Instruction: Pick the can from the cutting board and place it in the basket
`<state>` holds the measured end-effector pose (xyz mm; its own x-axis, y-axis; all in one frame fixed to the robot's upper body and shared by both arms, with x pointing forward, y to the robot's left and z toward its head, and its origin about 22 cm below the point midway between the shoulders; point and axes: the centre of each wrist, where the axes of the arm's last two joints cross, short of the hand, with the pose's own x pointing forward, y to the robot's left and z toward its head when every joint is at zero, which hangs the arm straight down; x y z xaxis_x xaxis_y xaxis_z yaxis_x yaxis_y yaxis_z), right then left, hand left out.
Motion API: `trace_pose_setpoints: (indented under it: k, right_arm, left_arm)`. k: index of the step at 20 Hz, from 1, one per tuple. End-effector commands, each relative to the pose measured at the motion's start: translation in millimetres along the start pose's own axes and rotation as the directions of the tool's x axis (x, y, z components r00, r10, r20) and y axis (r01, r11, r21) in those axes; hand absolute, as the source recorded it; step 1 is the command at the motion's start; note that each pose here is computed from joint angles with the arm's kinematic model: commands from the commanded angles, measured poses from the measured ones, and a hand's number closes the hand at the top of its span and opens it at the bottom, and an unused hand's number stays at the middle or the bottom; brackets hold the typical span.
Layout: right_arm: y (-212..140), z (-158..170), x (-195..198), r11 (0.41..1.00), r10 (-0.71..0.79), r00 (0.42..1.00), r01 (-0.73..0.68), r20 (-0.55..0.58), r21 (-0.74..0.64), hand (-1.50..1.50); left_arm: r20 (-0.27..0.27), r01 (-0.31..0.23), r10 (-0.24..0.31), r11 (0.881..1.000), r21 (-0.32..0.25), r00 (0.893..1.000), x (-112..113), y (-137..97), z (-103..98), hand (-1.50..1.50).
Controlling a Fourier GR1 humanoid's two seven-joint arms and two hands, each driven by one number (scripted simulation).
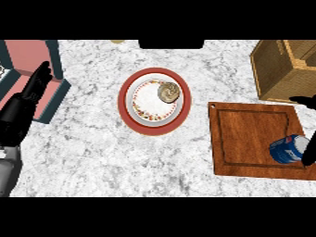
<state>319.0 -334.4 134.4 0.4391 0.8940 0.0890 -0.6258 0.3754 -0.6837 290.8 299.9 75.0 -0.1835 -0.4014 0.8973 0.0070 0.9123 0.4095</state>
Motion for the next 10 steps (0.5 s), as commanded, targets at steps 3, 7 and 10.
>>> trace_pose_setpoints:
  k: [3,7,10]
  right_arm:
    - [20,-15,-1,1.0,-0.002,1.0,0.002,-0.011,-0.02,-1.5]
    - [27,-13,-14,0.998,0.006,1.0,-0.004,0.023,-0.057,-1.5]
    - [17,-8,-15,0.998,0.003,1.0,-0.003,0.003,-0.062,-1.5]
  left_arm:
    - [-0.004,0.008,-0.008,1.0,-0.005,1.0,7,-19,7,0.0]
    - [-0.005,0.013,-0.013,1.0,0.002,1.0,-9,-1,16,0.0]
    - [-0.015,-0.016,0.016,1.0,-0.004,1.0,13,-6,9,0.0]
